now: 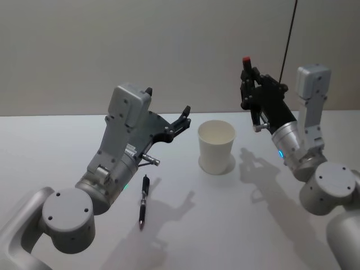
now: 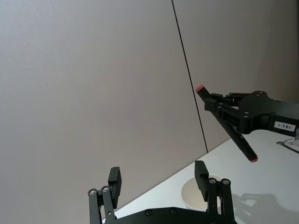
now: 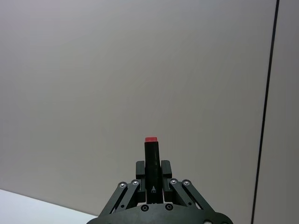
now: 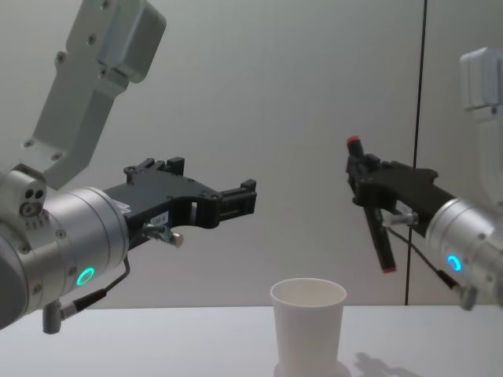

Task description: Place the pen into the pen holder.

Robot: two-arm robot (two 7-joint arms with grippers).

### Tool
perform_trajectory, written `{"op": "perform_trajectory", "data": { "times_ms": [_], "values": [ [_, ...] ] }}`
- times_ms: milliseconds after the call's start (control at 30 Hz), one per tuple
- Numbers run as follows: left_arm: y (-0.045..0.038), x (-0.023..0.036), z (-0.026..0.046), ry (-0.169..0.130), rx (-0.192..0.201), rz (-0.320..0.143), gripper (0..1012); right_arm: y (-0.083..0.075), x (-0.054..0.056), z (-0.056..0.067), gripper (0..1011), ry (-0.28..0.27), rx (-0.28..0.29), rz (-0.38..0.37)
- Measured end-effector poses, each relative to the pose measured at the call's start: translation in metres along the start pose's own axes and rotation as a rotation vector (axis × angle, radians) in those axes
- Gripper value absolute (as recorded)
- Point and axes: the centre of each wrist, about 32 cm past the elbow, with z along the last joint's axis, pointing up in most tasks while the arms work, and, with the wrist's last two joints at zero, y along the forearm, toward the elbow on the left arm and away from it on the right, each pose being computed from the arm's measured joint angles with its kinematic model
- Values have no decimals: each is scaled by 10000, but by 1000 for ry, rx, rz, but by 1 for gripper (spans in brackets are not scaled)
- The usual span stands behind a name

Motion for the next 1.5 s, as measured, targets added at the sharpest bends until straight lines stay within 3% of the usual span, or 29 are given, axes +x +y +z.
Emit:
{"op": "perform_trajectory", "data": {
  "times_ms": [333, 567, 1500],
  "values": [
    [0, 0, 0, 0, 0, 0, 1000, 145, -96, -196, 185, -3, 70, 32],
    [0, 0, 0, 0, 0, 0, 1000, 219, -140, -320, 185, -2, 89, 46],
    [0, 0, 0, 0, 0, 0, 999, 347, -302, -650, 185, 36, 94, 80]
  ]
}}
